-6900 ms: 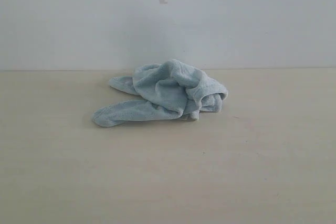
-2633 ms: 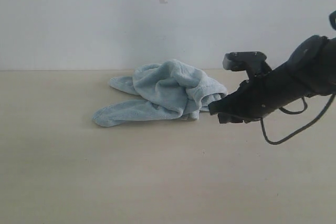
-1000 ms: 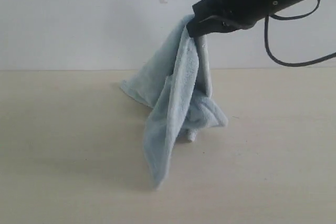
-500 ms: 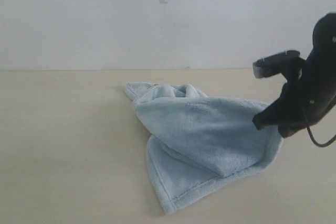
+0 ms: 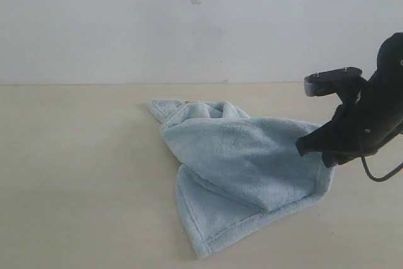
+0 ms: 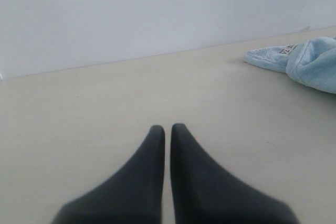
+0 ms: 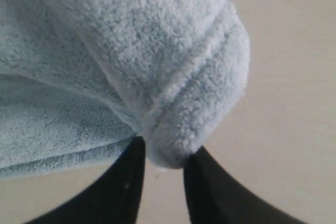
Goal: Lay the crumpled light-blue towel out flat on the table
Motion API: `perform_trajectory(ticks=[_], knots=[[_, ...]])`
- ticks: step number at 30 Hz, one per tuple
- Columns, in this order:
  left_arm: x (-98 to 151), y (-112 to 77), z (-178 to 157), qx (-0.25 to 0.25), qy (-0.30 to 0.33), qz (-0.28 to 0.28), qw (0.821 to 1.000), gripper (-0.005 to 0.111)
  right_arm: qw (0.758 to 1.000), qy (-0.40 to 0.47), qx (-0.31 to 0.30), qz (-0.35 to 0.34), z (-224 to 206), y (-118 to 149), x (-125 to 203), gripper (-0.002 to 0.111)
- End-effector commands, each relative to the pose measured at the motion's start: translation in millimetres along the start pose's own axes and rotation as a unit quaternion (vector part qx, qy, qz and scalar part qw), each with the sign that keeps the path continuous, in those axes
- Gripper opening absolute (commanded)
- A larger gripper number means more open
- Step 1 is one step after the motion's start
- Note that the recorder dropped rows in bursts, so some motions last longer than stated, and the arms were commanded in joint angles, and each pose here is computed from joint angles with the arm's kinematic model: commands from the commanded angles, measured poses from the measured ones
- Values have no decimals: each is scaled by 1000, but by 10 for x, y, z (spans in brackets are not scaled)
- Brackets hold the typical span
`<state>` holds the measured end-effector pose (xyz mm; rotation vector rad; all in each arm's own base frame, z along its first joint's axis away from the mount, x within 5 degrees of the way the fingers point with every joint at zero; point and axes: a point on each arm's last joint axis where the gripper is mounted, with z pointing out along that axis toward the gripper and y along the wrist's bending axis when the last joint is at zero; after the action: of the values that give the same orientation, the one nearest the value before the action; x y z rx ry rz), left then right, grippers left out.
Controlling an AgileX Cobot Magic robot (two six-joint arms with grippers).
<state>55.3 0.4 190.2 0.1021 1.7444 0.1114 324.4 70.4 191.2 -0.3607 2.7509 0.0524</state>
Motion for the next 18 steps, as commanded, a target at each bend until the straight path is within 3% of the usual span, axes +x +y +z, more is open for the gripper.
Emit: perform_trajectory(ticks=[1, 3, 6, 12, 18], knots=[[2, 2, 0, -2, -4, 1, 1000, 4, 999, -30, -11, 25, -72, 10, -68, 53], [3, 2, 0, -2, -3, 1, 1000, 4, 998, -28, -33, 40, -183, 47, -122, 60], [3, 2, 0, -2, -3, 1, 1000, 4, 995, -43, -80, 30, -493, 129, -265, 61], [3, 2, 0, -2, -3, 1, 1000, 4, 963, -110, -243, -37, -1115, 466, -334, 61], [1, 2, 0, -2, -4, 1, 1000, 4, 936, -96, -302, -150, -962, 1022, -138, 61]])
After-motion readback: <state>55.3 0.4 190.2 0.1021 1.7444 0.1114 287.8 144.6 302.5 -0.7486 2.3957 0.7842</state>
